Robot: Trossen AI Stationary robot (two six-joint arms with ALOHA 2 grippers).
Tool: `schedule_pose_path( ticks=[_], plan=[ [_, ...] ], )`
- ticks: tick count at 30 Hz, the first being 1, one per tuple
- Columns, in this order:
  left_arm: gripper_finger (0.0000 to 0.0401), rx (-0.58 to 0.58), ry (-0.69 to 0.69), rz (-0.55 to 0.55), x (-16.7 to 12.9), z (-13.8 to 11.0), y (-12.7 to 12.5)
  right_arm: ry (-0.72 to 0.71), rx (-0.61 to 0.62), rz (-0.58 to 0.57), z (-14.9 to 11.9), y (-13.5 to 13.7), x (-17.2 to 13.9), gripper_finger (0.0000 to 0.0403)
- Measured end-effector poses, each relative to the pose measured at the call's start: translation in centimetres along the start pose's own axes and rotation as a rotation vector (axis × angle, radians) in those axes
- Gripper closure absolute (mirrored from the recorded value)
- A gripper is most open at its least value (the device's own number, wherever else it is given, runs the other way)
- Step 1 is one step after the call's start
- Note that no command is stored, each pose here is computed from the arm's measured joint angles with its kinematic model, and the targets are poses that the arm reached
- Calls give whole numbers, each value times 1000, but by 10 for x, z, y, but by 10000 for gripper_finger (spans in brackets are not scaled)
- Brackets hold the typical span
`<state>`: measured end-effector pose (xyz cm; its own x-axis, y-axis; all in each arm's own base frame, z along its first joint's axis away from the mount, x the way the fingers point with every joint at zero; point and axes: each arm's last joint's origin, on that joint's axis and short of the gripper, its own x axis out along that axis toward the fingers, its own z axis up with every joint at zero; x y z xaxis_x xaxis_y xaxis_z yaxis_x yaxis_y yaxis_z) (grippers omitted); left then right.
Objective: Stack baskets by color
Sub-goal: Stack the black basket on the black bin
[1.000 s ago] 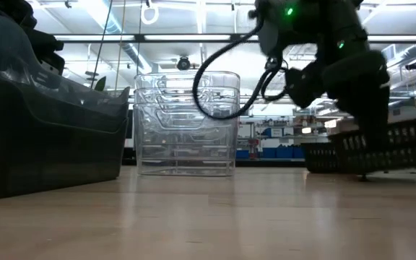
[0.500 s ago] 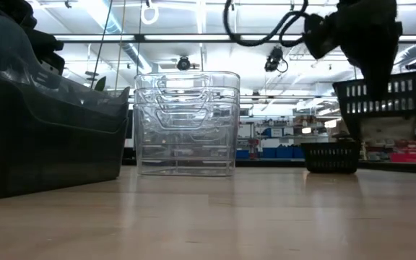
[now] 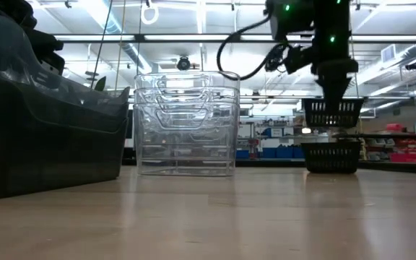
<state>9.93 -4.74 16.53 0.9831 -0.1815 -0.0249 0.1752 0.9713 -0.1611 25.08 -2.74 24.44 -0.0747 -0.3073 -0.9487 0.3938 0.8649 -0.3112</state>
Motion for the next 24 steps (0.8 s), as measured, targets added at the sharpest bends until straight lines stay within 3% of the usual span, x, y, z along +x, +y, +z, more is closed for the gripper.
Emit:
schedule_pose_path(
  ticks=[8,12,18,24],
  plan=[
    [368,0,0,0,0,0,0,33,13,58,2,-17,38,398],
    [374,0,0,0,0,0,0,23,38,155,3,-15,48,391],
    [371,0,0,0,0,0,0,-3,109,234,6,-10,51,362],
    [366,0,0,0,0,0,0,-8,126,306,10,-10,41,307]
  ],
)
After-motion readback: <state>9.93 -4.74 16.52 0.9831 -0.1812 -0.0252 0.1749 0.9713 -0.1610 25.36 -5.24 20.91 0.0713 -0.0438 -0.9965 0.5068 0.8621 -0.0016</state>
